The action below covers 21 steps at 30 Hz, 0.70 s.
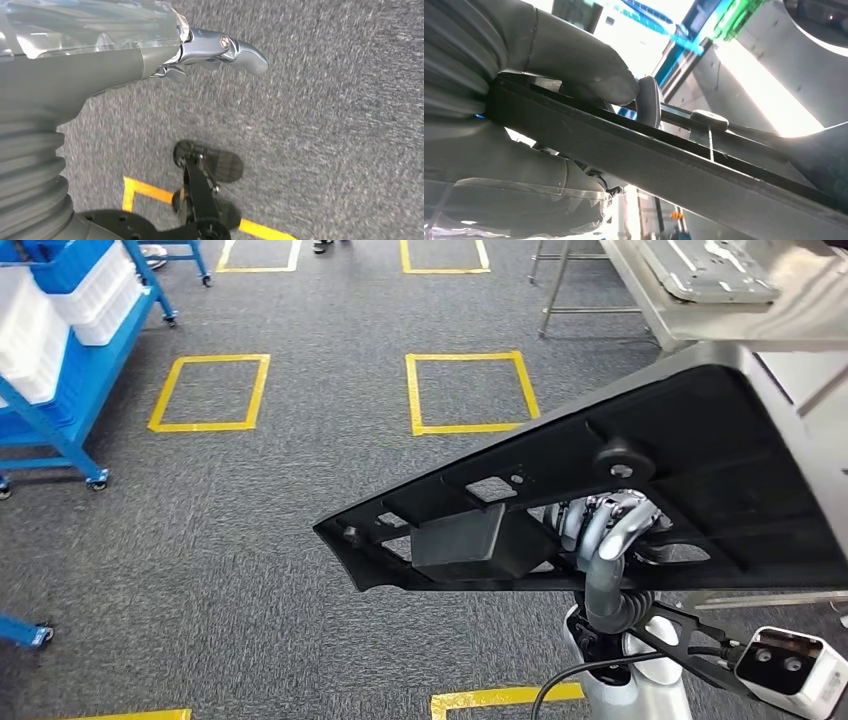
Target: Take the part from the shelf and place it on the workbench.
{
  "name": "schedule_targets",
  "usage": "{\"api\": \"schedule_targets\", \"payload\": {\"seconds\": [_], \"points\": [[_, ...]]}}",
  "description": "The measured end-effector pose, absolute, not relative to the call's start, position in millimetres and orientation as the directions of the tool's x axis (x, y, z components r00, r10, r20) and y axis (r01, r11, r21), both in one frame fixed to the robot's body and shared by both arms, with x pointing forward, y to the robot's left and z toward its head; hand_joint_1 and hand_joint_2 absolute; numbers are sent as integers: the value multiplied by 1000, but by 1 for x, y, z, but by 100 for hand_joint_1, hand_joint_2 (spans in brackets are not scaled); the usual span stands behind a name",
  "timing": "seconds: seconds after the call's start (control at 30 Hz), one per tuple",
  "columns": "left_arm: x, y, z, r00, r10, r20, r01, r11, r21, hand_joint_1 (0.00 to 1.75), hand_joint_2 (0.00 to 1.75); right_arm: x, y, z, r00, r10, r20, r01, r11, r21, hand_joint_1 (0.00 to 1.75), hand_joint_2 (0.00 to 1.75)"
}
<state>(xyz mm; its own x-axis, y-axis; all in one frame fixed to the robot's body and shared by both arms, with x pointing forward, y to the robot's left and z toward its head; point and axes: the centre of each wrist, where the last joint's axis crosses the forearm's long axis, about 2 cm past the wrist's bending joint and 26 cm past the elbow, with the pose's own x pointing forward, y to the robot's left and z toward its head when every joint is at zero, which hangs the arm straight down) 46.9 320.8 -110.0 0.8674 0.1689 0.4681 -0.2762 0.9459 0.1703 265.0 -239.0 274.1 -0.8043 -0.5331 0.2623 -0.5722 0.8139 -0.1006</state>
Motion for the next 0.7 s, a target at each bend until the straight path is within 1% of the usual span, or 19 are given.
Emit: {"api": "schedule_targets", "payload": {"seconds": [0.37, 0.57, 0.7], "points": [[48, 316, -110, 865, 175, 470, -280, 946, 162, 0, 175, 264, -233, 277, -797, -554, 242, -588, 802, -99, 175, 175], [44, 315, -111, 873, 182, 453, -286, 942, 173, 0, 175, 262, -232, 279, -816, -529, 234, -561, 823, -96, 175, 175], [43, 317, -111, 865, 188, 465, -306, 933, 191, 0, 175, 259, -235, 281, -838, -497, 227, -526, 846, -90, 175, 175]]}}
